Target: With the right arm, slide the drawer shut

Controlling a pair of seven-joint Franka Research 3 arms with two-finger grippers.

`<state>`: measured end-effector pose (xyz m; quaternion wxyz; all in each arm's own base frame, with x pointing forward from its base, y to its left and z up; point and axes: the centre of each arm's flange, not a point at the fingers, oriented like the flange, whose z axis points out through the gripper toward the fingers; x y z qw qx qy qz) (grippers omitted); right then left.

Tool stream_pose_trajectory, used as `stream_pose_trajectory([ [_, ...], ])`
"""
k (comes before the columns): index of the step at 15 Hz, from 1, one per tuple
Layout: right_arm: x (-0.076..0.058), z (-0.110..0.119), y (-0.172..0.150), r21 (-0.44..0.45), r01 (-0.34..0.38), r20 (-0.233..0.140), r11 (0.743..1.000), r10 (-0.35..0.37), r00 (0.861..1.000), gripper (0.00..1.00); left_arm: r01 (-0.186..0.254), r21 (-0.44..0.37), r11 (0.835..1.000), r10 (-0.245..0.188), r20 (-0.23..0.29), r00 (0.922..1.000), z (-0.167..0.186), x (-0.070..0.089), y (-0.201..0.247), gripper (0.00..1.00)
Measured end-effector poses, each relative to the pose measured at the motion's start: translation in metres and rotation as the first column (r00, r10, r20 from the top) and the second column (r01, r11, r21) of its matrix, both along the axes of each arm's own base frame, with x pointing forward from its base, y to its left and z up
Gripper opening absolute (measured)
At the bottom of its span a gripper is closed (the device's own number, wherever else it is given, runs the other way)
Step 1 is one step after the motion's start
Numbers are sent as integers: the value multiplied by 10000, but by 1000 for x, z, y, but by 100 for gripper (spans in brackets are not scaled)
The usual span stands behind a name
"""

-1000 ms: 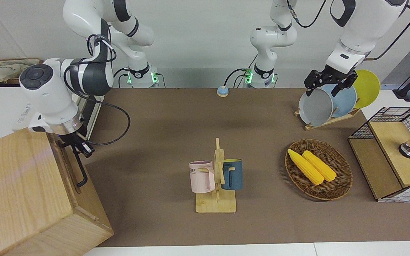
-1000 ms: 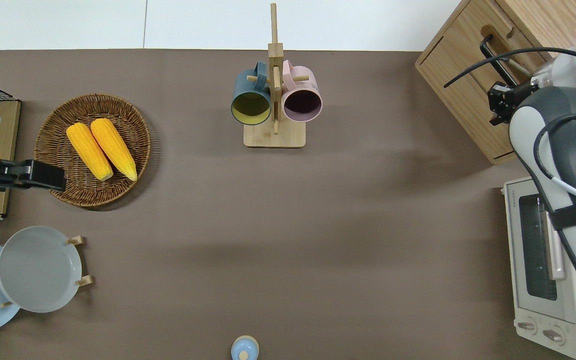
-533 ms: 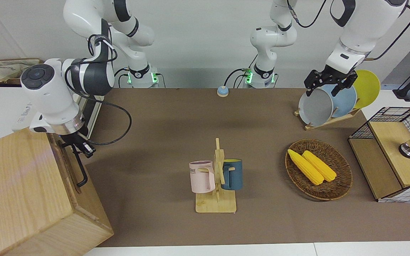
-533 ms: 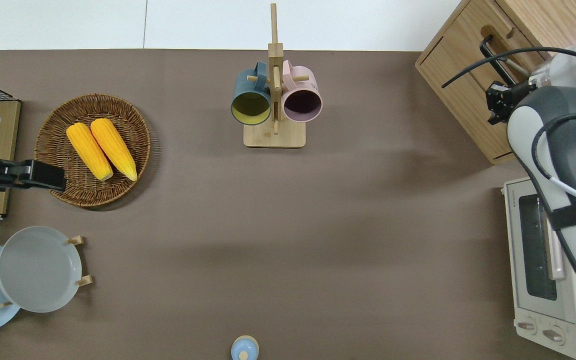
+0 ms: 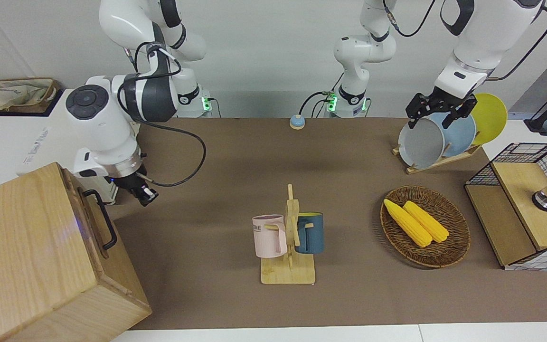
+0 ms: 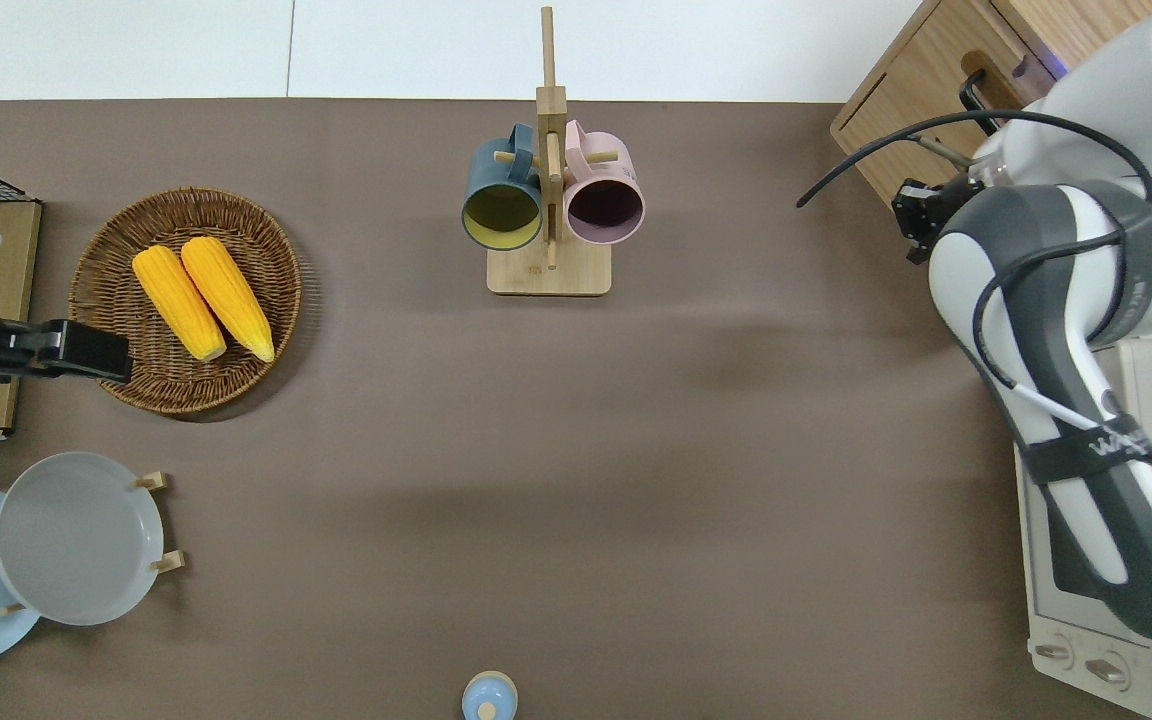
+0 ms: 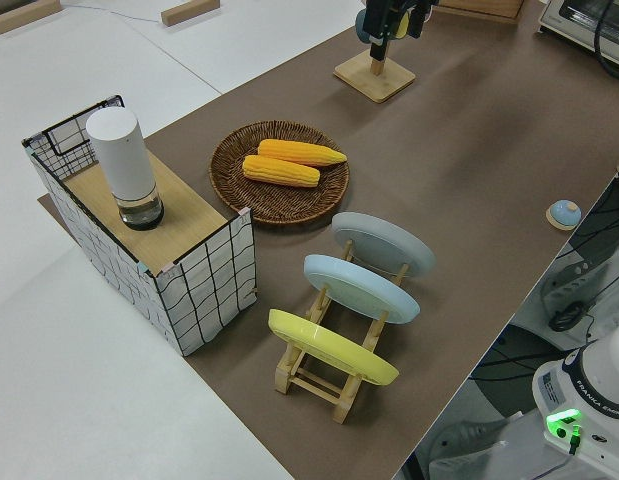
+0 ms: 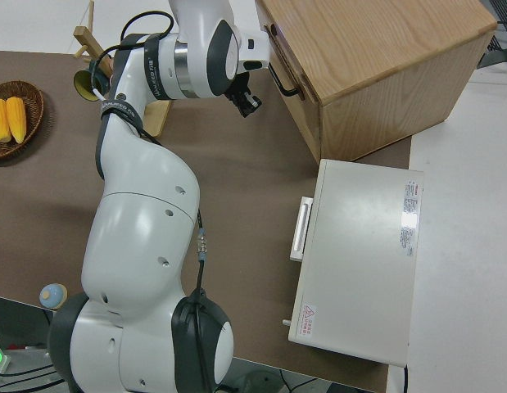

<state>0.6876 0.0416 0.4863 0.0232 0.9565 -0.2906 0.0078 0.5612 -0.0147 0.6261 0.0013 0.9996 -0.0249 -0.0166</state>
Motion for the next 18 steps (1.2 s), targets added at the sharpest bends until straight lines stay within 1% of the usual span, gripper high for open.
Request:
stream_pose_trajectory([
  [1, -3, 4, 12, -10, -220, -49, 9998, 220, 9997, 1, 0, 0, 10000, 0, 0, 10000, 0, 0, 0, 100],
  [4, -17, 22, 43, -42, -956, -289, 9954, 955, 9950, 1, 0, 0, 10000, 0, 0, 10000, 0, 0, 0, 100],
  [6, -28, 37, 57, -64, -1488, -417, 9889, 1484, 9881, 1, 0, 0, 10000, 0, 0, 10000, 0, 0, 0, 100],
  [7, -33, 46, 60, -70, -1807, -401, 9835, 1802, 9828, 1, 0, 0, 10000, 0, 0, 10000, 0, 0, 0, 100],
  [9, -42, 65, 57, 34, -2508, -309, 9680, 2508, 9675, 1, 0, 0, 10000, 0, 0, 10000, 0, 0, 0, 100],
  [12, -57, 86, 38, 443, -3198, -257, 9465, 3211, 9467, 1, 0, 0, 10000, 0, 0, 10000, 0, 0, 0, 100],
  [13, -60, 90, 32, 479, -3345, -239, 9412, 3359, 9416, 1, 0, 0, 10000, 0, 0, 10000, 0, 0, 0, 100],
  [14, -66, 94, 27, 484, -3562, -232, 9332, 3576, 9336, 1, 0, 0, 10000, 0, 0, 10000, 0, 0, 0, 100],
  [18, -87, 108, 12, 483, -4523, -180, 8906, 4535, 8911, 1, 0, 0, 10000, 0, 0, 10000, 0, 0, 0, 100],
])
